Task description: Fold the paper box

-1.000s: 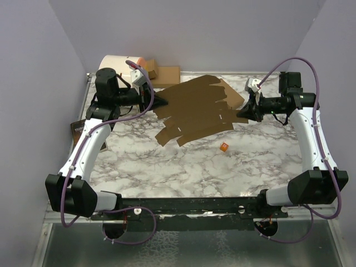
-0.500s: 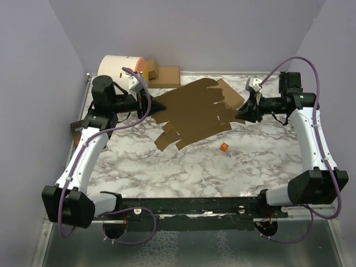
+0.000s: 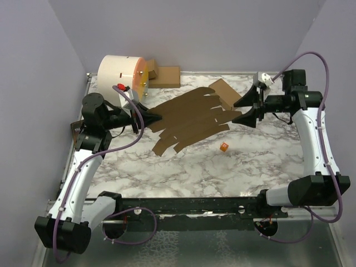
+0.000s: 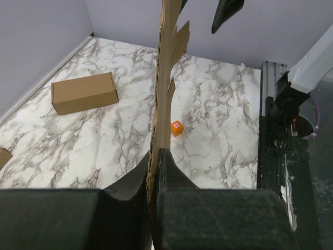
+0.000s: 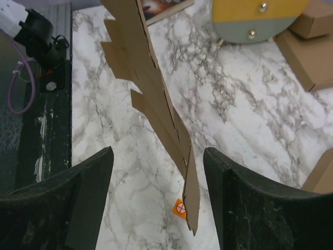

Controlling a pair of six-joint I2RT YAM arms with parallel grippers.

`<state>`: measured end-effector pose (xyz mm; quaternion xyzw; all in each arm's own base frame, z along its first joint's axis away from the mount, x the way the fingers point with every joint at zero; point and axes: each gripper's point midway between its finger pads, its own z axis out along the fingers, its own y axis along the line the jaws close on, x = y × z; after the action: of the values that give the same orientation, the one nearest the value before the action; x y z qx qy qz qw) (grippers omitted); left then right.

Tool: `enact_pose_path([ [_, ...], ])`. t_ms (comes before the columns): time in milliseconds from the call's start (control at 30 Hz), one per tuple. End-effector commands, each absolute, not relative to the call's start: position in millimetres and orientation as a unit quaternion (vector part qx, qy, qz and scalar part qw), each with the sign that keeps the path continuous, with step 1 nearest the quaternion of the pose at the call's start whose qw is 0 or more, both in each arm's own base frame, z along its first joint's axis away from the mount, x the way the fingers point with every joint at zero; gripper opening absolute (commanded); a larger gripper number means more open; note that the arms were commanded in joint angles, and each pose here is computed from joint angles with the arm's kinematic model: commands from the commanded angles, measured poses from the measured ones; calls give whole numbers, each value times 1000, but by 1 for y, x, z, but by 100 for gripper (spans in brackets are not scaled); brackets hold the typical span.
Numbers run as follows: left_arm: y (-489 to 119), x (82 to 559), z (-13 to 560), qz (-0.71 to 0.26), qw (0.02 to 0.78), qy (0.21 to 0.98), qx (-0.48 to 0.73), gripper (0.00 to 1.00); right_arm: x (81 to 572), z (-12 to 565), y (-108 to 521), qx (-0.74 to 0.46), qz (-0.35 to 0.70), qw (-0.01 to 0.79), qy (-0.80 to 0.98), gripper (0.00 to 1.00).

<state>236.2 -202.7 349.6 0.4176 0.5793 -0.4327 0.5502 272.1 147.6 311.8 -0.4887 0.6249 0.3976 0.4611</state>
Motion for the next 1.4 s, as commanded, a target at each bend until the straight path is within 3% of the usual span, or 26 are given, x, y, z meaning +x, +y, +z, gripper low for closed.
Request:
enact_pose_path([
  [0,-202,223,358,-428,560,564,430,0,258,380,155,-489,410,511,576,71],
  [200,-204,208,362,-444,551,549,444,0,274,389,153,-454,393,536,594,65],
  [367,-206,200,364,-462,540,541,451,0,280,371,155,-439,428,506,607,30],
  [467,-206,198,366,-467,537,539,450,0,278,364,160,-444,443,492,604,21],
  [867,-208,205,364,-480,525,548,440,0,248,344,188,-486,469,458,578,22],
  [1367,-211,205,369,-499,520,540,436,0,235,335,203,-505,482,442,563,36],
])
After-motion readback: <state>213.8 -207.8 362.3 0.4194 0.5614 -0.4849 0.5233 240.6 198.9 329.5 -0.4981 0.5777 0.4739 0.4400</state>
